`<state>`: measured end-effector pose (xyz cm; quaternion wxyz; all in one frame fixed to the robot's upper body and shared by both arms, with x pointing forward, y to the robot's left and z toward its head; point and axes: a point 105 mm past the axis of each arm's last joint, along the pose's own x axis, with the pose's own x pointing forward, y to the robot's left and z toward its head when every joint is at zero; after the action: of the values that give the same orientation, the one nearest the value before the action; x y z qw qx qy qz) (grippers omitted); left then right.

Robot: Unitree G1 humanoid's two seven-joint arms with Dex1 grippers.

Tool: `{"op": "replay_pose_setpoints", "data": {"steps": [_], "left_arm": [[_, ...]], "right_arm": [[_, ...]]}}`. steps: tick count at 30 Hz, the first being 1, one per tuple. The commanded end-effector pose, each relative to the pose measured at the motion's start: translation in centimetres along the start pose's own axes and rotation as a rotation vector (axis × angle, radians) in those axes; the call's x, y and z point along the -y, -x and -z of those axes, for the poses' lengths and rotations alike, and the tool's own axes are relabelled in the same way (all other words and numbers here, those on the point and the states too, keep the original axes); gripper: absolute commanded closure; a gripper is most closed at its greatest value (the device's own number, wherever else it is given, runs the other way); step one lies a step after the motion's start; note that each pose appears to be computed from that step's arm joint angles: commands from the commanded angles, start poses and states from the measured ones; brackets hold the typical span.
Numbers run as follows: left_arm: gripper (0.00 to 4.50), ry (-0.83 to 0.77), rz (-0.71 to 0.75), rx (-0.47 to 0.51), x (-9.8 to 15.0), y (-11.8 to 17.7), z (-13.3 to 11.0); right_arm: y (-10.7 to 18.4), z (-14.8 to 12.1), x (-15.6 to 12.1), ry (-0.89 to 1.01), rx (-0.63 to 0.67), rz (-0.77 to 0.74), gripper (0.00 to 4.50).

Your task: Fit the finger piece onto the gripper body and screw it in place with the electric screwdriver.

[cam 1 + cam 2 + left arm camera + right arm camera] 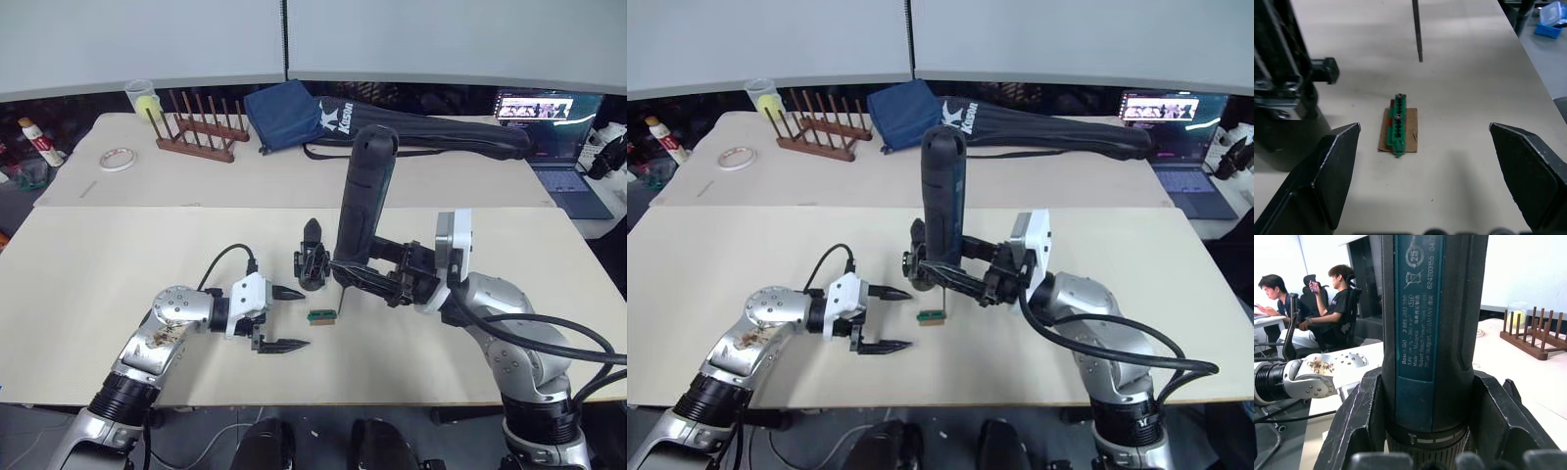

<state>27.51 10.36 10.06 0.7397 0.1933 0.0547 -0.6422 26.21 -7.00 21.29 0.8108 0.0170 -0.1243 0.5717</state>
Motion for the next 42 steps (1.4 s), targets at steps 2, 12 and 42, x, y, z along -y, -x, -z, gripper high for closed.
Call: {"op": "replay_pose_setpoints", "data": {"steps": [2, 12, 42], "left_arm": [[0.0, -0.025, -0.014, 0.001, -0.4, -0.2, -0.3], [0.0, -0.023, -0.019, -0.001, 0.0, -0.8, 0.4], [0.0, -0.039, -0.027, 0.004, -0.5, -1.2, 0.3]], "right_arm": [[-0.7, -1.9, -0.4, 0.079, 0.075, -0.033, 2.57], [-1.5, -1.2, 0.0, 0.082, 0.075, -0.034, 2.57], [-1.4, 0.1, 0.7, 0.102, 0.028, -0.014, 2.57]]}}
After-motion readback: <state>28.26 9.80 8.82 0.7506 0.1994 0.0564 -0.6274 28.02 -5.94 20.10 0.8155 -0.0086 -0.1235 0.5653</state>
